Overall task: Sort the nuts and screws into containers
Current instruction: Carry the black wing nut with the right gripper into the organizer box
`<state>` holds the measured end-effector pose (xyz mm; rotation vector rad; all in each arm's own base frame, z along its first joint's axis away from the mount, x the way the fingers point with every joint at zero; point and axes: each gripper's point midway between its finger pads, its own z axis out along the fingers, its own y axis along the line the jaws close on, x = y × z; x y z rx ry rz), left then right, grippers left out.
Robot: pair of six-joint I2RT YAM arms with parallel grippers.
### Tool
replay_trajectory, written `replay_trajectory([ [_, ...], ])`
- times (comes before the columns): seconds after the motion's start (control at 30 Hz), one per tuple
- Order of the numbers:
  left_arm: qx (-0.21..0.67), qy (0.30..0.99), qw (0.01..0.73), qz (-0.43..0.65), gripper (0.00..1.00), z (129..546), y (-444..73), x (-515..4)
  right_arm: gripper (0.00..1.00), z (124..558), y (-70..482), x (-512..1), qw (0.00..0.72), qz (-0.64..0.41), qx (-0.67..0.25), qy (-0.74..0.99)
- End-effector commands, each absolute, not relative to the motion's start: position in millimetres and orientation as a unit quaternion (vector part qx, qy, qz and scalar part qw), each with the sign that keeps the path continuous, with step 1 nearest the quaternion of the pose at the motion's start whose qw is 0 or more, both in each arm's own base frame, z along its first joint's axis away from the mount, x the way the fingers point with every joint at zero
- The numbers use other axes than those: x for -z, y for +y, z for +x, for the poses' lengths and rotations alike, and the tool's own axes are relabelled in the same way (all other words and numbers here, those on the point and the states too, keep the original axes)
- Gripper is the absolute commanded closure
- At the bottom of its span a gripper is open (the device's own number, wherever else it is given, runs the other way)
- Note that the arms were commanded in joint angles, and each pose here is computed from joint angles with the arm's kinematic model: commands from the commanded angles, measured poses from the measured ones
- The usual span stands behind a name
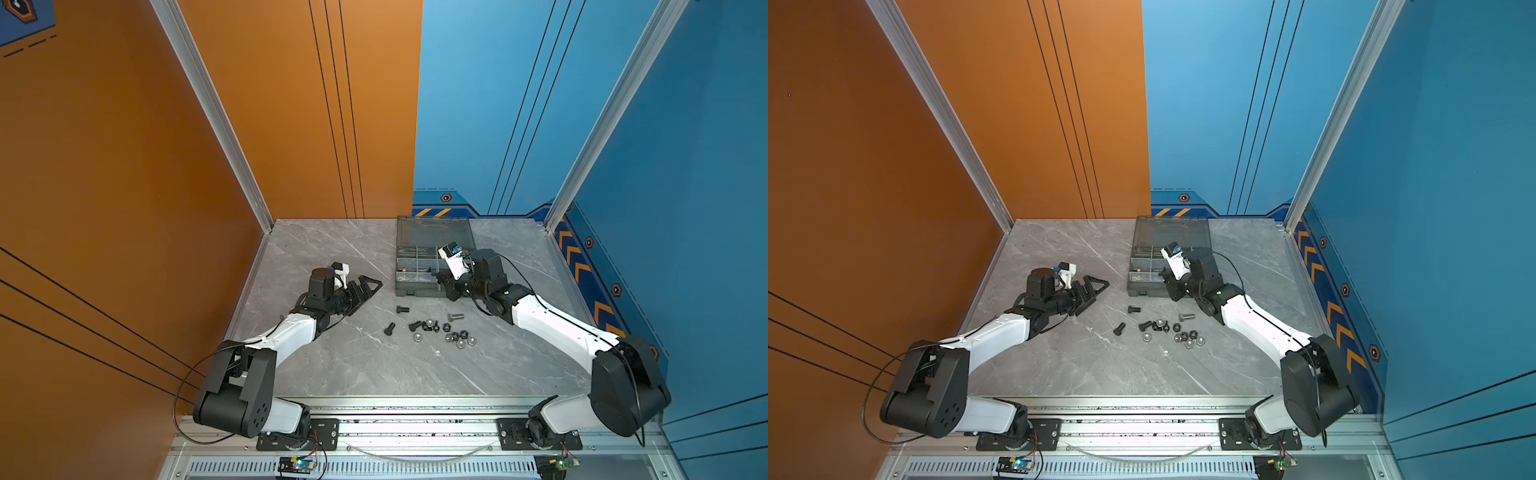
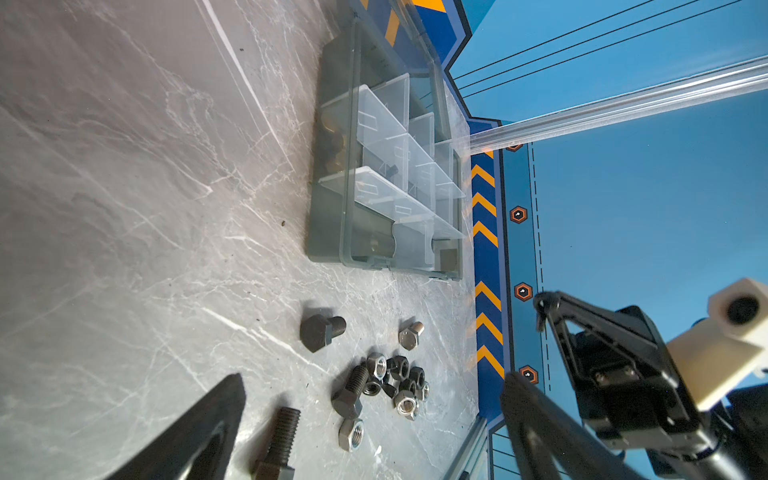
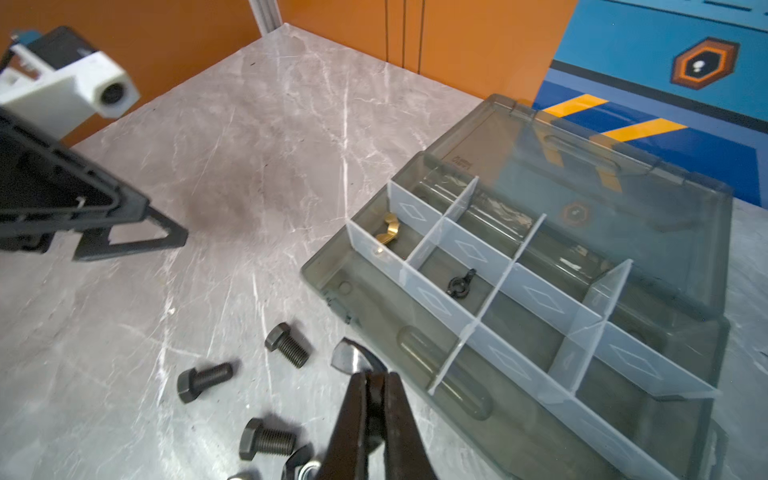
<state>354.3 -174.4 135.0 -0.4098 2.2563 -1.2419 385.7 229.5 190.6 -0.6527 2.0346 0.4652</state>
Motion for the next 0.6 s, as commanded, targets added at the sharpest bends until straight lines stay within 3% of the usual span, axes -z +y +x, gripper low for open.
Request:
replay_trajectory([
  [0.0,0.465,0.829,0.274,-0.144,0.02,358,-178,-143,1.0,419,215,-195,0.469,-0.214,-0.168,0.841],
  [0.2,0.468,0.828,0.274,-0.147,0.02,357,-180,-140,1.0,458,217,-182,0.456,-0.2,-0.166,0.851],
  [0.57,0.466,0.829,0.274,-0.146,0.02,359,-181,-138,1.0,491,236,-140,0.423,-0.204,-0.156,0.869],
])
